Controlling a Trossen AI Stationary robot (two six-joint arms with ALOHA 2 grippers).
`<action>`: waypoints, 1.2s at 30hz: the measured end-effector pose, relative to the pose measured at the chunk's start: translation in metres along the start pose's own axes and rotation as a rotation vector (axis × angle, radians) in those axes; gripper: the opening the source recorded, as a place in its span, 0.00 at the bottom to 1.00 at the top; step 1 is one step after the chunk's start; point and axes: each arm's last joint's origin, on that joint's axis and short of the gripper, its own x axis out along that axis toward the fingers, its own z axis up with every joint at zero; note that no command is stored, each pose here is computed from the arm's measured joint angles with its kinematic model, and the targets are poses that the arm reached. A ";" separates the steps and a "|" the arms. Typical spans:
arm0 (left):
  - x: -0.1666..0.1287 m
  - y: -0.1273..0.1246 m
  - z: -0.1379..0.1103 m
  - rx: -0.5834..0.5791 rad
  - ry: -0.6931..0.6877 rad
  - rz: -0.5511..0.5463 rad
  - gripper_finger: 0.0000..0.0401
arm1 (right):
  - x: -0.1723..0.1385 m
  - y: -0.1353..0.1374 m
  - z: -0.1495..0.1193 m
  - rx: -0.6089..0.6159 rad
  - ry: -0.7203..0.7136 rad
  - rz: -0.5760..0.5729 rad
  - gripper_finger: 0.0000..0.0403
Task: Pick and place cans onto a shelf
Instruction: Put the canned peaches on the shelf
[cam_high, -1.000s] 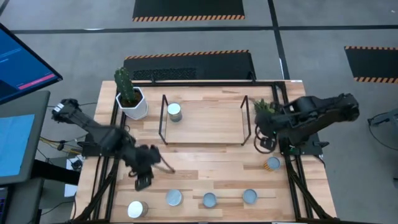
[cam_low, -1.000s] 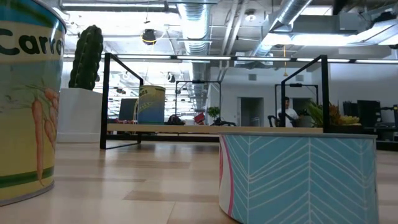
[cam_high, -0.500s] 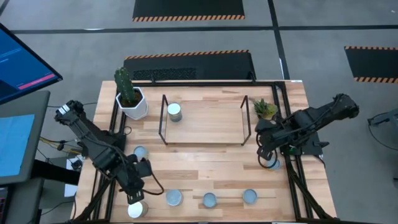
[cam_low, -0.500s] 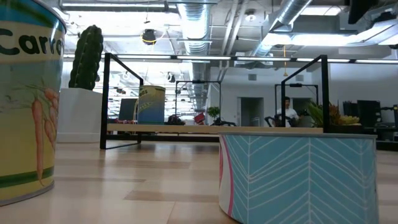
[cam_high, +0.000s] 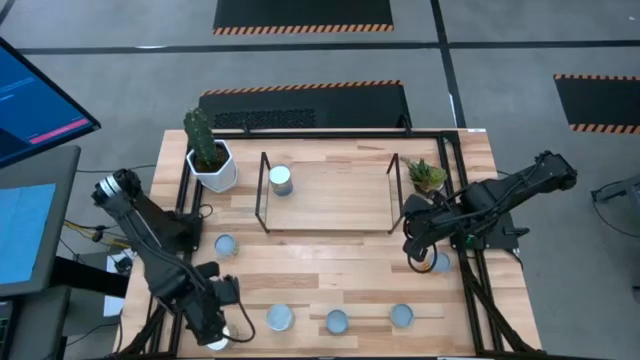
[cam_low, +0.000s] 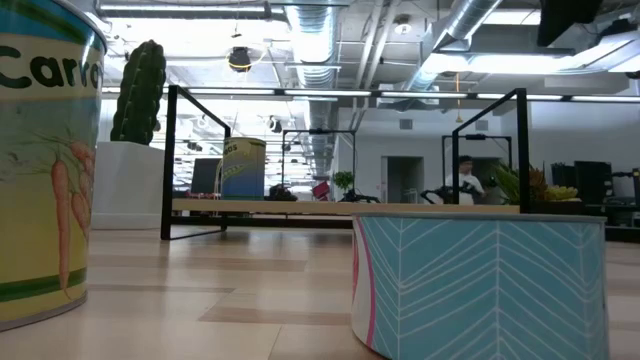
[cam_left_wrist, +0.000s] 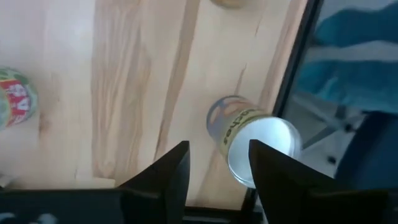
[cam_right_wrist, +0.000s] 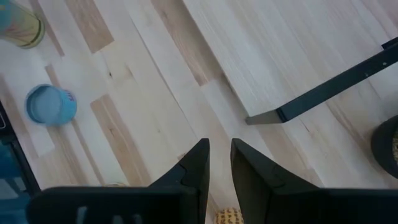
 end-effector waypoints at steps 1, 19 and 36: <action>0.006 -0.002 0.000 0.016 0.014 0.015 0.38 | 0.000 0.000 0.000 0.000 0.000 0.000 0.22; 0.045 -0.023 -0.003 0.206 0.174 0.008 0.34 | 0.000 0.000 0.000 -0.002 0.001 -0.001 0.22; 0.060 -0.026 0.001 0.199 0.223 0.025 0.08 | 0.000 0.000 0.000 -0.008 0.001 -0.001 0.22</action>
